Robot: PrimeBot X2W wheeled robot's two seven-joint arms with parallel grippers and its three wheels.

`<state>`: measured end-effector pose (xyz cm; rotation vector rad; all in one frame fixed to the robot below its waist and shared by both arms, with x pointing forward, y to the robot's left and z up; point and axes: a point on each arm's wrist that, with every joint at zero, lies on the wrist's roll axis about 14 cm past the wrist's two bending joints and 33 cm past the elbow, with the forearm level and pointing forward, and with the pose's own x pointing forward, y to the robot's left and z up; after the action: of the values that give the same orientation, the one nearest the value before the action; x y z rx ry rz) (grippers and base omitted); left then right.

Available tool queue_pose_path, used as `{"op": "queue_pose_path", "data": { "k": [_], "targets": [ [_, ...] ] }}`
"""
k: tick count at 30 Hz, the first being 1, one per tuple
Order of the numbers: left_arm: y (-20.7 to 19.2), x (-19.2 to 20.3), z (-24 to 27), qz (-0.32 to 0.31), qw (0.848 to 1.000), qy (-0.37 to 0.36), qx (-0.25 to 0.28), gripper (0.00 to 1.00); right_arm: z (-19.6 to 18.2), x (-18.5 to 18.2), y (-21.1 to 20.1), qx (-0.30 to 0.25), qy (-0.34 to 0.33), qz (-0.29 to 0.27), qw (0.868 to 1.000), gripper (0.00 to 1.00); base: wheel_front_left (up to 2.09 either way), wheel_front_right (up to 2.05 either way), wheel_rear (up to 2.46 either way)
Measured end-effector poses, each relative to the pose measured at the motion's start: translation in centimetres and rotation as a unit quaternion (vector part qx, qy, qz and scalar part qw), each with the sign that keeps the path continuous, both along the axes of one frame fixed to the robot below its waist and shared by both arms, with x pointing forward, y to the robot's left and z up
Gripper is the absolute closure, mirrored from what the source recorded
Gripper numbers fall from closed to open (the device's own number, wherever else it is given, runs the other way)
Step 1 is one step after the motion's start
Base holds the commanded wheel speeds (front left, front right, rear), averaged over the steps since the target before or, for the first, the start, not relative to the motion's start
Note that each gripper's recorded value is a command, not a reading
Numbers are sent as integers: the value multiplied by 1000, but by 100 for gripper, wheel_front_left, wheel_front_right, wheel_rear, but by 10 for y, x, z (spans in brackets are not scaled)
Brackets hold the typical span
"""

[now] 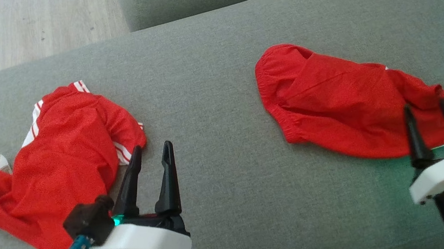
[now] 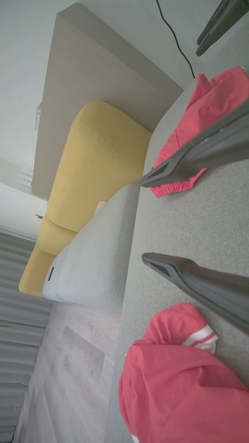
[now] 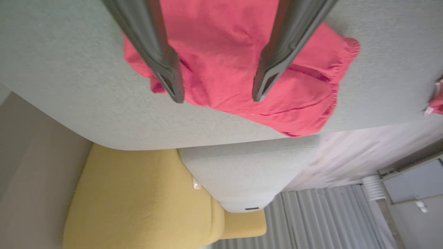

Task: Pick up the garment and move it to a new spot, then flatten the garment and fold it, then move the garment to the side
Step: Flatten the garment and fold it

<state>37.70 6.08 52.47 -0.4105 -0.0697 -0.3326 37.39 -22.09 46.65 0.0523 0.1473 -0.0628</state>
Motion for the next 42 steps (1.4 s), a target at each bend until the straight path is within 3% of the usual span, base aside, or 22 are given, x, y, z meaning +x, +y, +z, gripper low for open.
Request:
{"op": "queue_pose_path", "data": {
  "k": [5,11,17,24,26,32,42],
  "targets": [
    [-1,0,-1,-2,1000,1,0,0,-3,-2,20,9,-1,29,1000,0,0,0,0],
    [-11,1,-9,-22,1000,11,2,0,-16,-8,20,18,16,25,999,0,0,0,0],
    [-60,2,-28,-119,992,20,37,0,-20,-3,5,15,17,3,1000,0,0,0,0],
    [-122,5,-57,-239,966,33,96,0,-13,8,-19,7,6,-31,999,0,0,0,0],
    [-132,9,-59,-254,962,35,96,0,-16,7,-10,10,12,-16,1000,0,0,0,0],
    [-128,33,-42,-232,970,21,69,0,-22,11,21,22,20,27,999,0,0,0,0],
    [-55,40,-19,-102,993,2,57,0,-18,29,59,30,7,83,996,0,0,0,0]
  ]
}}
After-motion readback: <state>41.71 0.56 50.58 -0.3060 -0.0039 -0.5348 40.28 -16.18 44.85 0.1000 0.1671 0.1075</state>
